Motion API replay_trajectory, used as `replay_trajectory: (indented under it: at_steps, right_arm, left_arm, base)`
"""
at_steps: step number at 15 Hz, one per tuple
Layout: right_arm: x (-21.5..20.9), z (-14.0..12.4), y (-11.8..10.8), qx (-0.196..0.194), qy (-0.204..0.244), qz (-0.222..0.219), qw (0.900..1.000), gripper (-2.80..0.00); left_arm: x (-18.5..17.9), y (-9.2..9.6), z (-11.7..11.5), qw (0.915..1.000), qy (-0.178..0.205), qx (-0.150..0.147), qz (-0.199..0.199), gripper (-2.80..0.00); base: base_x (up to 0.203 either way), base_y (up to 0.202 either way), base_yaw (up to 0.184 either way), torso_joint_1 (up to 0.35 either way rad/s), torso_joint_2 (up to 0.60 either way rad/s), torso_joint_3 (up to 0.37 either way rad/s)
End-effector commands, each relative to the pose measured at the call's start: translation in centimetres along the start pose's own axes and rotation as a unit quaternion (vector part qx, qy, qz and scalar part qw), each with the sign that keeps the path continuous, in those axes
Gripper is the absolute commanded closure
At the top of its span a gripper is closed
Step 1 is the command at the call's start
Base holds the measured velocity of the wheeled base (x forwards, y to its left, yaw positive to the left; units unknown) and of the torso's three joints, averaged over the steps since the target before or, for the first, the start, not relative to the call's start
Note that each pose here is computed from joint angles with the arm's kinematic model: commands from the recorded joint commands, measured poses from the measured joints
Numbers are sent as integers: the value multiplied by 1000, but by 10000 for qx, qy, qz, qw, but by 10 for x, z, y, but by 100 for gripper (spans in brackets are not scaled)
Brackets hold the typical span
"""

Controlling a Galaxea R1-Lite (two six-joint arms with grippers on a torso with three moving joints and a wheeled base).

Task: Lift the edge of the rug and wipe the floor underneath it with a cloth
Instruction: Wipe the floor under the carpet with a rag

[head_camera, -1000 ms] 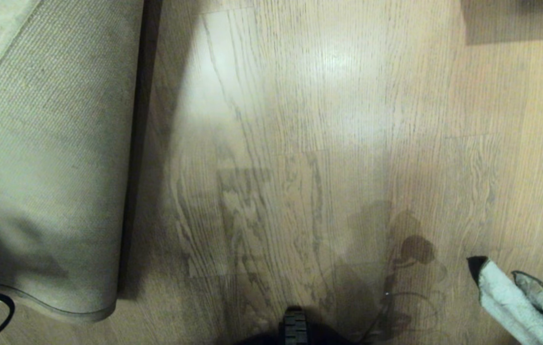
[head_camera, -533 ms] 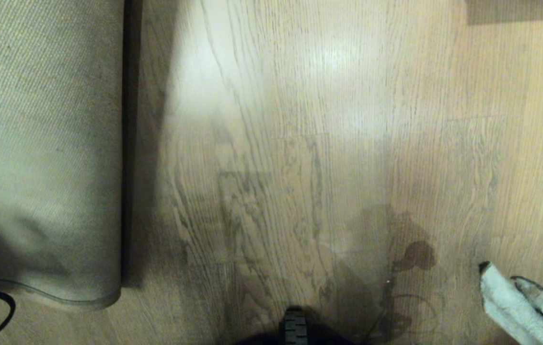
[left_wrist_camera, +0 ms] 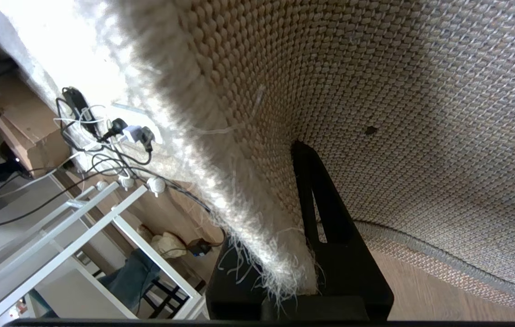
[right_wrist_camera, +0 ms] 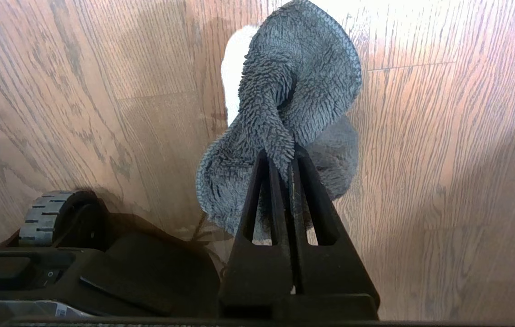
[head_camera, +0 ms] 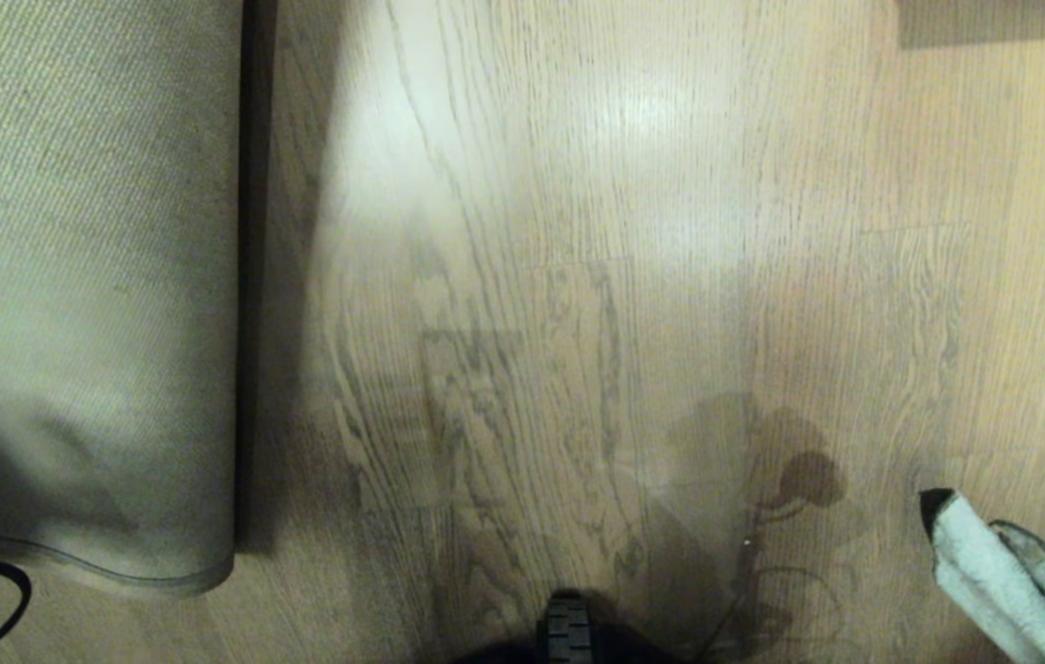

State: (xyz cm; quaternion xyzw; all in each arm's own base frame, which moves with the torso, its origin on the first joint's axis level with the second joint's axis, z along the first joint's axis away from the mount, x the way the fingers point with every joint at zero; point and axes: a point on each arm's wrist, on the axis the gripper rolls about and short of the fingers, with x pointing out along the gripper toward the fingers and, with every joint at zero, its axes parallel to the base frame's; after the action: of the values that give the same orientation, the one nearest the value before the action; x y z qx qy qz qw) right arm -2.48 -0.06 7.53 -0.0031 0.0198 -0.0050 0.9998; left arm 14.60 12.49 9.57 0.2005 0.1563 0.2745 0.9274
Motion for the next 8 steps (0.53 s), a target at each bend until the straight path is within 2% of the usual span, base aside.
replay_trajectory:
  at_steps: [1,8]
  right_arm:
    - [0,0,0,-2,9,5,10000,0]
    - [0,0,0,-2,9,5,10000,0]
  left_arm:
    - [0,1,4,9997,-209,41,77,0]
    - [-1,2,7,9996,-275,-33,94,0]
  base:
    - [0,0,0,0,0,0]
    - [0,0,0,0,0,0]
